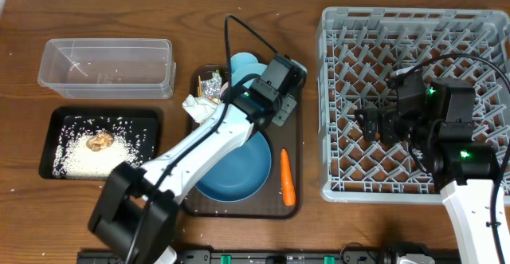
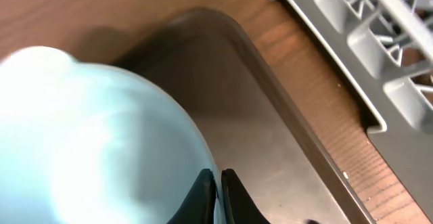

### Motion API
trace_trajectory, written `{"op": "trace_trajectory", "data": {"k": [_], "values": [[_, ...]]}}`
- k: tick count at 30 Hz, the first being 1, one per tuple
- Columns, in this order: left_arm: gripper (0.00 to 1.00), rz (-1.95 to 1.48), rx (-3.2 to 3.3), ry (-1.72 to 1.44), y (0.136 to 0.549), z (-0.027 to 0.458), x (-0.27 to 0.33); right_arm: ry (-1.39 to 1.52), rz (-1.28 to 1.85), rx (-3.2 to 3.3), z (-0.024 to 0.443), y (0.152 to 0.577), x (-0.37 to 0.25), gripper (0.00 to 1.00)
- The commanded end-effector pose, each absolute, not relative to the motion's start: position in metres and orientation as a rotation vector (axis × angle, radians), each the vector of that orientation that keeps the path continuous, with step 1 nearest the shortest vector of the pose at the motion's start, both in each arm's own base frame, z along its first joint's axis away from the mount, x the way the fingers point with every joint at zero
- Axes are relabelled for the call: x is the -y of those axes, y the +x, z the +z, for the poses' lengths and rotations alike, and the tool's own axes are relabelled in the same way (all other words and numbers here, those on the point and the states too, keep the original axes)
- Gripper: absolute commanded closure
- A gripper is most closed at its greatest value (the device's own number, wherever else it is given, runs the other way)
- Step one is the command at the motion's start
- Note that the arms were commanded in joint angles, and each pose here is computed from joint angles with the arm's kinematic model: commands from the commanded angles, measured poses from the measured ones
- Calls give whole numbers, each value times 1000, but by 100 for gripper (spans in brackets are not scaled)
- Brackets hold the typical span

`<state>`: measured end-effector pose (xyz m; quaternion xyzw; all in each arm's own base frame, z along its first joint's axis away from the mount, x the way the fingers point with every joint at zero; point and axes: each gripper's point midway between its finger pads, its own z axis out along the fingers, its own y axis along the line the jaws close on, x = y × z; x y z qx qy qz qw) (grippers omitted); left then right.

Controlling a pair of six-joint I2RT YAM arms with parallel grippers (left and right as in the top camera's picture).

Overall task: Sort waste into correct bins and load items into the dishwasher rack
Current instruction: 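Carry the light-blue bowl back and set it on the brown tray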

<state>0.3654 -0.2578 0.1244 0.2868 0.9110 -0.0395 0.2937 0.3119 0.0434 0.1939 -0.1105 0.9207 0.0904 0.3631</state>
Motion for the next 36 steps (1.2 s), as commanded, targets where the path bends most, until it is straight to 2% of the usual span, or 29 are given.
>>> {"op": "trace_trajectory", "data": {"k": [1,8,27,30,33,34,36], "values": [[94,-78,-2342,701,371,163,249,-287,237,-2355,201,314,-47,1],[94,-134,-2322,729,363,170,260,-287,237,-2355,201,314,-47,1],[93,-108,-2475,885,348,84,286,-287,237,-2355,201,314,-47,1],[83,-108,-2476,895,347,80,290,-287,237,-2355,201,314,-47,1],[50,-116,-2462,901,346,81,294,-287,237,-2356,201,314,-47,1],[44,-120,-2455,902,346,82,296,-287,237,-2356,201,314,-47,1],[39,-124,-2449,904,346,83,298,-287,238,-2356,201,314,-47,1]]}}
